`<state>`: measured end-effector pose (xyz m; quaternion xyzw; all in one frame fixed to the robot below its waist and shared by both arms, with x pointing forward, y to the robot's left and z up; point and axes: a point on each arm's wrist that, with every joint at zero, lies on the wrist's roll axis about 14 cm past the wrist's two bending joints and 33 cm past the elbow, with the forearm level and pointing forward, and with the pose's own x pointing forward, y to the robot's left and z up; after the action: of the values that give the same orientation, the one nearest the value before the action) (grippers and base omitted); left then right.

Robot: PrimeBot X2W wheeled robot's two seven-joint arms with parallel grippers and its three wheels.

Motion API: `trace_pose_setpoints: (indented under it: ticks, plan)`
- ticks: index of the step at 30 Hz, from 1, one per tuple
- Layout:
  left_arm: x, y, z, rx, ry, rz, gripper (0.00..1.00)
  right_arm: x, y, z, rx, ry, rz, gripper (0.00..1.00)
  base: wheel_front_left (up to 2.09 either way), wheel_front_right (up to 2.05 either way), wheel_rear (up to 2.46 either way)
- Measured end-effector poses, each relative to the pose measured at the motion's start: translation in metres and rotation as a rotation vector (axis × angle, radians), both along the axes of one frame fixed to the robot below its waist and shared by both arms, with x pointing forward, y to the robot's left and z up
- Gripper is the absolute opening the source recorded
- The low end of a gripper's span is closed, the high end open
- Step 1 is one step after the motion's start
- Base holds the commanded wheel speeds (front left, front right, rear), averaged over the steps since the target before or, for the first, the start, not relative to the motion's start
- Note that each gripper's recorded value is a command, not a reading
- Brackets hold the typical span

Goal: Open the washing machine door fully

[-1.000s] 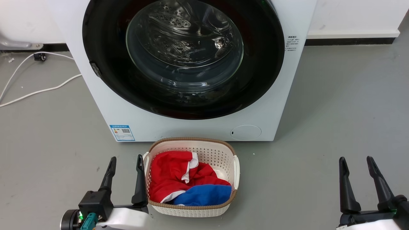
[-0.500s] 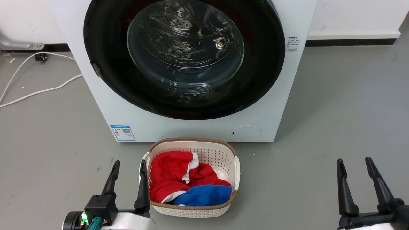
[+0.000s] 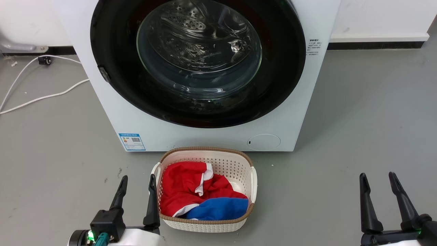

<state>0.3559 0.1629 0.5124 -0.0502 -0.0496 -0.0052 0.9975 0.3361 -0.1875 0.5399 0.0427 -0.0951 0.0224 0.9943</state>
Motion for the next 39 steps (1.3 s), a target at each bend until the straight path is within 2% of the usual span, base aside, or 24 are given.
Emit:
trace_pose_setpoints:
  ticks: [16,17,18,19,24,27,28,32,34,39]
  plan:
    - [-0.001,0.001,-0.002,0.013,0.006,0.011,1.0,-0.003,0.003,-0.007,0.006,0.022,0.007,1.0,0.0,0.0,0.0]
    - [-0.001,0.001,-0.002,0.013,0.007,0.011,1.0,-0.003,0.002,-0.007,0.004,0.021,0.007,0.53,0.0,0.0,0.0]
    - [-0.001,0.001,-0.002,0.013,0.008,0.011,1.0,-0.002,0.002,-0.006,0.003,0.019,0.006,0.17,0.0,0.0,0.0]
    - [-0.001,0.001,-0.002,0.013,0.008,0.013,1.0,-0.002,0.002,-0.005,0.001,0.015,0.006,0.0,0.0,0.0,0.0]
    - [-0.001,0.002,-0.003,0.014,0.009,0.017,1.0,-0.001,-0.002,0.004,0.039,-0.014,-0.006,0.0,0.0,0.0,0.0]
    - [-0.001,0.002,-0.003,0.014,0.009,0.019,1.0,-0.001,-0.02,0.007,0.155,-0.03,-0.052,0.0,0.0,0.0,0.0]
    - [-0.001,0.002,-0.003,0.013,0.01,0.02,1.0,-0.002,-0.039,0.002,0.329,-0.035,-0.103,0.0,0.0,0.0,0.0]
    - [-0.001,0.002,-0.003,0.007,0.01,0.02,1.0,-0.002,-0.046,-0.004,0.556,-0.043,-0.118,0.0,0.0,0.0,0.0]
    - [-0.001,0.002,-0.003,0.005,0.011,0.02,1.0,-0.002,-0.046,-0.009,0.703,-0.041,-0.12,0.0,0.0,0.0,0.0]
    - [-0.001,0.002,-0.003,-0.003,0.012,0.022,1.0,-0.002,-0.034,-0.024,1.022,-0.015,-0.098,0.0,0.0,0.0,0.0]
